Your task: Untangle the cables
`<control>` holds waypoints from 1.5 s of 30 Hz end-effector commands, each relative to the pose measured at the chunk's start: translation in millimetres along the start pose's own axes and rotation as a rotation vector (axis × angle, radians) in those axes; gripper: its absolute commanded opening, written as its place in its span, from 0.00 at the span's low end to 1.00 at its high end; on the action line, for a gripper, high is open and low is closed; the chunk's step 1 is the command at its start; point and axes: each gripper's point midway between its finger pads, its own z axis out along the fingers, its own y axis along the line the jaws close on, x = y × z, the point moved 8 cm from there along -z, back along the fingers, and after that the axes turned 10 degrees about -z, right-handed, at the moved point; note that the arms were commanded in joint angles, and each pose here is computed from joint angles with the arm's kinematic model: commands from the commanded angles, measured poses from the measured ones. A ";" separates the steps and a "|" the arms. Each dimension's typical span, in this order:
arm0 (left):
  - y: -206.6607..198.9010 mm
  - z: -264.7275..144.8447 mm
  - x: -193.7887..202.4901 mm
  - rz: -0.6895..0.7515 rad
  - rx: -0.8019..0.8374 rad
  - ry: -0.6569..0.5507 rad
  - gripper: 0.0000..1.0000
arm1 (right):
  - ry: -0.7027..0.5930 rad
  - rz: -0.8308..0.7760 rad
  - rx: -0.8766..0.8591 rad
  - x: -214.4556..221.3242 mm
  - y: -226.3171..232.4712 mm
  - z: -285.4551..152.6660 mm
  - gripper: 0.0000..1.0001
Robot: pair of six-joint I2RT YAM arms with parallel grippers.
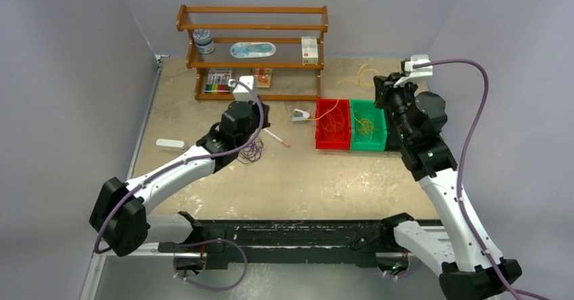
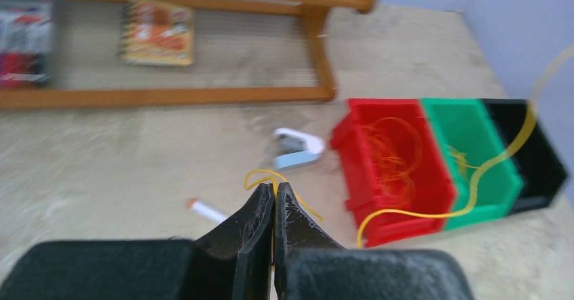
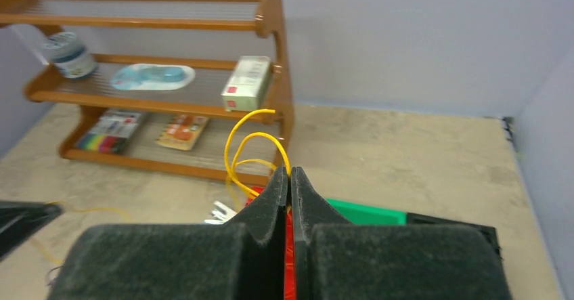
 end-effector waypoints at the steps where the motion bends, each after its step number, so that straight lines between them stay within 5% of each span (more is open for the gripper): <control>1: -69.5 3.9 -25.8 -0.011 0.269 -0.062 0.00 | -0.129 0.095 -0.064 -25.1 6.3 -6.7 0.00; 9: -145.6 37.4 -8.8 -0.034 0.536 -0.031 0.00 | 0.039 0.217 0.184 10.9 -32.3 4.2 0.00; 19: -228.1 89.1 38.0 -0.022 0.812 0.132 0.00 | 0.000 0.272 0.276 25.2 -58.9 -8.4 0.00; 29: -247.6 141.2 108.4 0.067 0.788 0.299 0.00 | -0.083 0.232 0.220 16.6 -52.4 -33.2 0.00; 41: -239.0 167.1 128.5 0.142 0.698 0.294 0.00 | -0.070 0.234 0.112 22.8 -42.2 -26.1 0.00; 45: -240.1 171.9 128.3 0.156 0.684 0.283 0.14 | -0.055 0.241 0.105 28.0 -41.4 -22.1 0.00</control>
